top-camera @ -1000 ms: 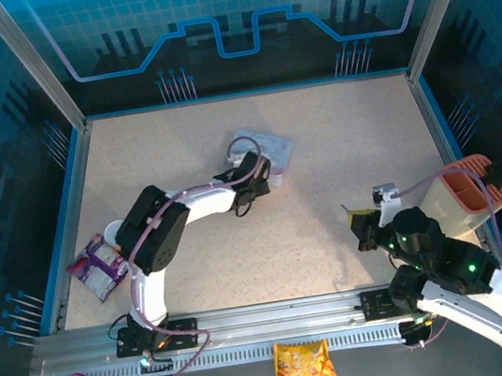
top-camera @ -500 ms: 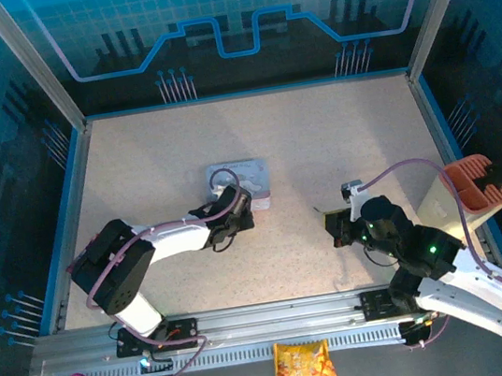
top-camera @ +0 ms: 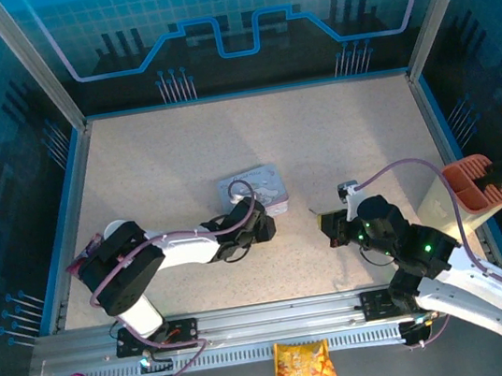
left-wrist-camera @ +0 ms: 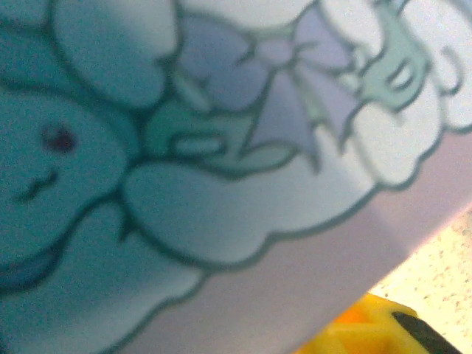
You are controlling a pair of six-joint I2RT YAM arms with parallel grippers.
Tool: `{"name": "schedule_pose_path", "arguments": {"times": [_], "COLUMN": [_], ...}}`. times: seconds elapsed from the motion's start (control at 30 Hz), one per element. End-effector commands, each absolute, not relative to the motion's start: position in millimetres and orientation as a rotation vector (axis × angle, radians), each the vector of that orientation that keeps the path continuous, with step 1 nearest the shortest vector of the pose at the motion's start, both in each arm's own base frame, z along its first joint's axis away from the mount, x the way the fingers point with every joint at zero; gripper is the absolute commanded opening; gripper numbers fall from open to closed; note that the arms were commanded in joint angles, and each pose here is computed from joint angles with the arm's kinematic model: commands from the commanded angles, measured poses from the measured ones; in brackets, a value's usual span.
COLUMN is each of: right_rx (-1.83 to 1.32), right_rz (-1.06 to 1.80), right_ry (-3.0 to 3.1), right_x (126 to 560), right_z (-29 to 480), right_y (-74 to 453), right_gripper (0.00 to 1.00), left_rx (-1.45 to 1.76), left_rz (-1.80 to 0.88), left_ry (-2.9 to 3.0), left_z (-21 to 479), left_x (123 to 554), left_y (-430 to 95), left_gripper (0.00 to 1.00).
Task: Unlock a padlock with a key
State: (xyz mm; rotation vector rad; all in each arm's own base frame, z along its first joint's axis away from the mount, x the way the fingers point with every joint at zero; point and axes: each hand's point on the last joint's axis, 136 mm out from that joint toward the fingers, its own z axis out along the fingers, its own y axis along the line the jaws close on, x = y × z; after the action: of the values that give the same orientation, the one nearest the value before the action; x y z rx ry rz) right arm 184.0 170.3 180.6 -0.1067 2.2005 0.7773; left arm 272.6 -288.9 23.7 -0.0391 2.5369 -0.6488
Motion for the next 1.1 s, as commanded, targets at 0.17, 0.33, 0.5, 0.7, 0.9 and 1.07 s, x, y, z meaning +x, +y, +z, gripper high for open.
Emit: {"name": "schedule_pose_path", "arguments": {"times": [0.17,0.33,0.5,0.7,0.9,1.07], "right_rx": [-0.086,-0.071,-0.062,-0.069,-0.068,-0.058], "right_rz": [0.825,0.847,0.869,0.870,0.869,0.863], "right_ry": [2.192,2.198,2.202,2.210,2.231,2.257], "right_x": [183.0,182.6,182.6,180.3,178.4,177.4], "right_z": [184.7,179.3,173.5,167.5,154.6,139.6], "right_y": [174.6,177.6,182.8,187.0,191.1,193.0], "right_gripper": [0.00,0.00,0.00,0.00,0.00,0.00], "left_rx": [-0.028,0.005,-0.004,-0.039,-0.039,-0.018], "left_rz": [-0.741,-0.771,-0.795,-0.833,-0.831,-0.841], "left_ry": [2.389,2.329,2.322,2.309,2.296,2.280], "left_z": [43.5,49.2,44.7,37.4,34.9,42.2], "left_x": [265.6,261.2,263.9,272.7,284.4,291.0], "left_y": [-276.2,-270.7,-275.8,-287.4,-297.9,-305.0], "left_gripper": [0.56,0.62,0.61,0.51,0.39,0.24]}}
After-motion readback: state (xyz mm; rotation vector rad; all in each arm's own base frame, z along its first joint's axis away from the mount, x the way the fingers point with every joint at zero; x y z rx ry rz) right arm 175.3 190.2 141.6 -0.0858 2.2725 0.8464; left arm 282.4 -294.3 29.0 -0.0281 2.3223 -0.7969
